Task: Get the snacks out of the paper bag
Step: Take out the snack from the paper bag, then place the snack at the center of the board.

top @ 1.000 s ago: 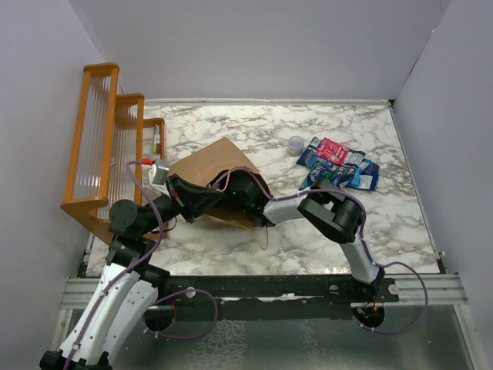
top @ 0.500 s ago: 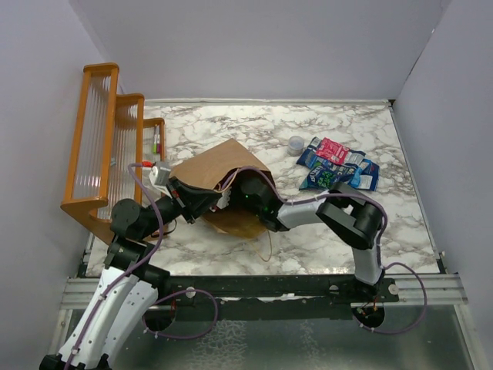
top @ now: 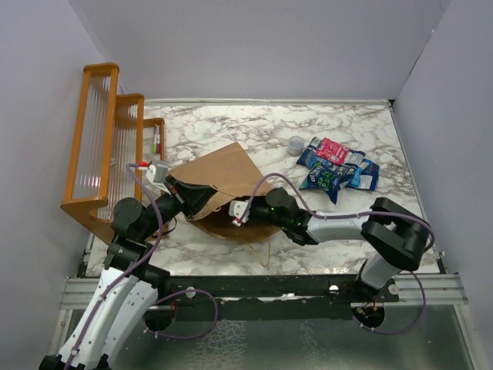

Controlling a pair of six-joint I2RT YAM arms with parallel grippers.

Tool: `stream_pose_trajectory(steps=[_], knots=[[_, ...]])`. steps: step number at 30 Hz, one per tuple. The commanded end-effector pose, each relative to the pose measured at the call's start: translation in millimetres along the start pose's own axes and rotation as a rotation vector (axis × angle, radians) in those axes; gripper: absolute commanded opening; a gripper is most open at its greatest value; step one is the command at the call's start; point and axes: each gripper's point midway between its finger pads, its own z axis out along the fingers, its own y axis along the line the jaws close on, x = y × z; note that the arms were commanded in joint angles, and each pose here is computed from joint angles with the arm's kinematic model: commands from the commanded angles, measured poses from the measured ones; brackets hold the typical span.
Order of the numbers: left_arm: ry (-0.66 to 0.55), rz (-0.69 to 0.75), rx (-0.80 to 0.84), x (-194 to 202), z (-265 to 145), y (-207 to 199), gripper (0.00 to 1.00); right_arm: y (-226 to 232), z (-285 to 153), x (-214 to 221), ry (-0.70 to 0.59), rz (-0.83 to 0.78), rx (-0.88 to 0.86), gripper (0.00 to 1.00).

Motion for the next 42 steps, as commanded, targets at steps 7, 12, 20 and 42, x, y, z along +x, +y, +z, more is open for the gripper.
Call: stream_pose_trajectory(steps=[7,12,20,42], knots=[[-0.074,0.013,-0.035,-23.9,-2.3,-4.7,0.00,-5.9,-70.6,-99.8,-0.346,0.123,-0.095,0.01],[-0.071,0.019,-0.073,-23.5,-3.2,1.7,0.00,-3.3,-109.7,-144.4,-0.475,0.218,-0.211,0.02],[-0.091,0.019,-0.119,-26.5,-3.7,10.1,0.00,11.2,-180.8,-191.9,-0.643,0.219,-0.402,0.02],[-0.071,0.001,-0.129,-21.2,-4.4,12.3,0.00,-238.1,-279.5,-86.2,-0.171,0.494,1.250,0.02]])
